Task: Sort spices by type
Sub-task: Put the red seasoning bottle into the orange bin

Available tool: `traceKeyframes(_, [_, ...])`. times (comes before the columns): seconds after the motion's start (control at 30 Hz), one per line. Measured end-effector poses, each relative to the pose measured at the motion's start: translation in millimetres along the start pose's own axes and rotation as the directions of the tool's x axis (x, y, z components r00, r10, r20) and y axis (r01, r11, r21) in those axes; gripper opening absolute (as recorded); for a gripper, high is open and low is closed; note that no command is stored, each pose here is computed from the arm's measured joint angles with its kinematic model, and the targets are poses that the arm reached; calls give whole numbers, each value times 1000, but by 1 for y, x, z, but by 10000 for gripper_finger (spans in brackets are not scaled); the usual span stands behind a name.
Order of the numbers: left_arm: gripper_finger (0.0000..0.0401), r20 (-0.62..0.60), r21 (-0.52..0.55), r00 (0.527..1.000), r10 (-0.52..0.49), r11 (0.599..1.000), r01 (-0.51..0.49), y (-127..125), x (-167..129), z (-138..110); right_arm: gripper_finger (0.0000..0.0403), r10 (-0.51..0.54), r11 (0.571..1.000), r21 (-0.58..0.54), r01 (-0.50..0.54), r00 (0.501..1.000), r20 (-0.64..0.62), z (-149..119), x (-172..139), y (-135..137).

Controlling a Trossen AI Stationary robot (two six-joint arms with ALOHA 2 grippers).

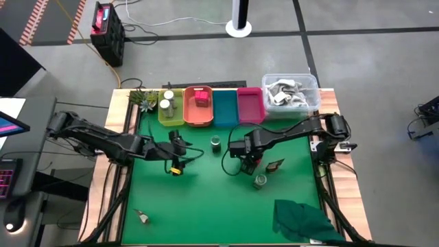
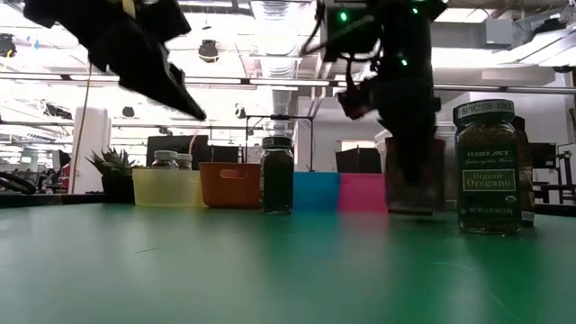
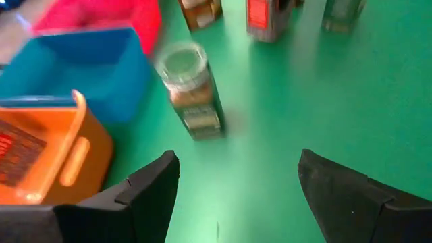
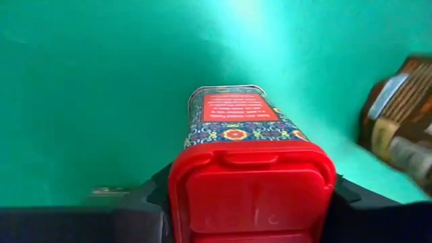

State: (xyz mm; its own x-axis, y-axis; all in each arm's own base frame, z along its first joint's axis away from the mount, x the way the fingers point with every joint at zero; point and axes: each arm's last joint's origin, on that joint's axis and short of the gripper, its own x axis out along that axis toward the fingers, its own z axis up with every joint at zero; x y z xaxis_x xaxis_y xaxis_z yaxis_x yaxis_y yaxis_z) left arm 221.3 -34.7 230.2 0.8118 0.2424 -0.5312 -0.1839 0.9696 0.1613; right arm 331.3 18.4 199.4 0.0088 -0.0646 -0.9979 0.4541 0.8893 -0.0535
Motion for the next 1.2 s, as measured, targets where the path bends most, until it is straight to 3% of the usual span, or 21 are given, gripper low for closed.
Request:
traceKeyframes(0.2, [290,58,-18,998,3,1000,-2,12,-28,5,233,36,998,-60,-32,997,68,18,-34,-4])
traceKeyframes(0.37, [290,77,-30,997,13,999,-10,16,-33,-4,233,63,993,-108,-42,977,204,40,-76,-14])
traceKeyframes(0.5, [290,83,-52,996,38,998,-33,15,-26,-23,227,44,988,-152,10,936,349,59,-102,-31])
traceKeyframes(0.6, [290,99,-64,994,39,997,-33,13,-19,-37,229,62,985,-171,22,879,472,77,-117,-46])
traceKeyframes(0.77, [290,120,-93,990,73,994,-62,14,-20,-35,239,51,981,-182,68,814,579,106,-121,-71])
traceKeyframes(0.93, [290,161,-91,976,147,987,-134,22,-34,-28,228,108,973,-226,55,751,651,137,-117,-88])
traceKeyframes(1.1, [290,175,-130,949,262,962,-241,32,-49,-30,239,149,955,-292,47,776,613,165,-100,-94])
traceKeyframes(1.2, [290,179,-172,942,283,952,-253,36,-55,-31,242,160,937,-343,67,790,591,173,-93,-88])
